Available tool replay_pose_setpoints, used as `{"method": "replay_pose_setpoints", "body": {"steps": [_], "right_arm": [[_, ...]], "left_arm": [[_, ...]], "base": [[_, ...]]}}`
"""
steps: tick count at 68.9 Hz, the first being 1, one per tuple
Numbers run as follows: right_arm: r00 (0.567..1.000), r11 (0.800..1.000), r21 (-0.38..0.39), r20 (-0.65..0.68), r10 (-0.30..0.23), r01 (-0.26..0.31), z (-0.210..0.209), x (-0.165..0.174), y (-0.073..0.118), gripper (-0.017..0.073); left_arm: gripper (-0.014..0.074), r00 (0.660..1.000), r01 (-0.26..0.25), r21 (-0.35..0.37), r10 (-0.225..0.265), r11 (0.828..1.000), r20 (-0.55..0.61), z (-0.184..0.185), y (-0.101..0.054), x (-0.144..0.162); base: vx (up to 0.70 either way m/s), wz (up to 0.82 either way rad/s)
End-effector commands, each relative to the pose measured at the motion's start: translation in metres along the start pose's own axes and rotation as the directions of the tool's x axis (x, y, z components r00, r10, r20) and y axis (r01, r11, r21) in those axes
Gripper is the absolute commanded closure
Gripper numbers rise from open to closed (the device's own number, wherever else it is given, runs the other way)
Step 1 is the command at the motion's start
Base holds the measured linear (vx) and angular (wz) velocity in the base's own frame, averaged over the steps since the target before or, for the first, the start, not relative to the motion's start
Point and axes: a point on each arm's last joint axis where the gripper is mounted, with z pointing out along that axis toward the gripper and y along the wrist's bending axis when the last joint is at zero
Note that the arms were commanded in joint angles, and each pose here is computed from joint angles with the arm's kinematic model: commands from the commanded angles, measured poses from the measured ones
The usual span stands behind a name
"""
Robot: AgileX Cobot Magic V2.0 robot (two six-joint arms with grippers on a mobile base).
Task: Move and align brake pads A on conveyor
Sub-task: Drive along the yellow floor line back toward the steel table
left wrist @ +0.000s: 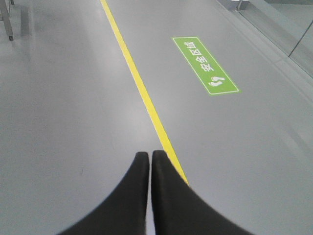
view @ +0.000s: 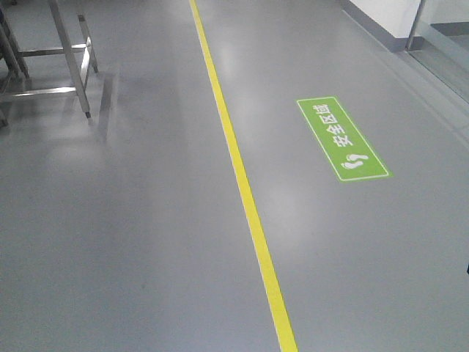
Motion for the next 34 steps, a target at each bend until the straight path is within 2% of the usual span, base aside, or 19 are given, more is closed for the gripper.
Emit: {"method": "replay_pose_setpoints", "body": {"steps": [1, 34], "right_arm": [[0.996, 1.0, 0.014, 0.091, -0.017, 0.016, -0.0022, -0.0144, -0.0013, 0.0563], [0.996, 1.0, 0.014, 0.091, -0.017, 0.016, -0.0022, -0.0144, -0.0013, 0.0563]], "left_arm": [[0.06, 0.997, -0.006, 0.032, 0.003, 0.999, 0.073, -0.0035, -0.0038, -0.0117], [0.06, 0.997, -0.006, 0.032, 0.003, 0.999, 0.073, -0.0035, -0.0038, -0.0117]], "base": [[0.54, 0.04], [0.57, 0.07]]}}
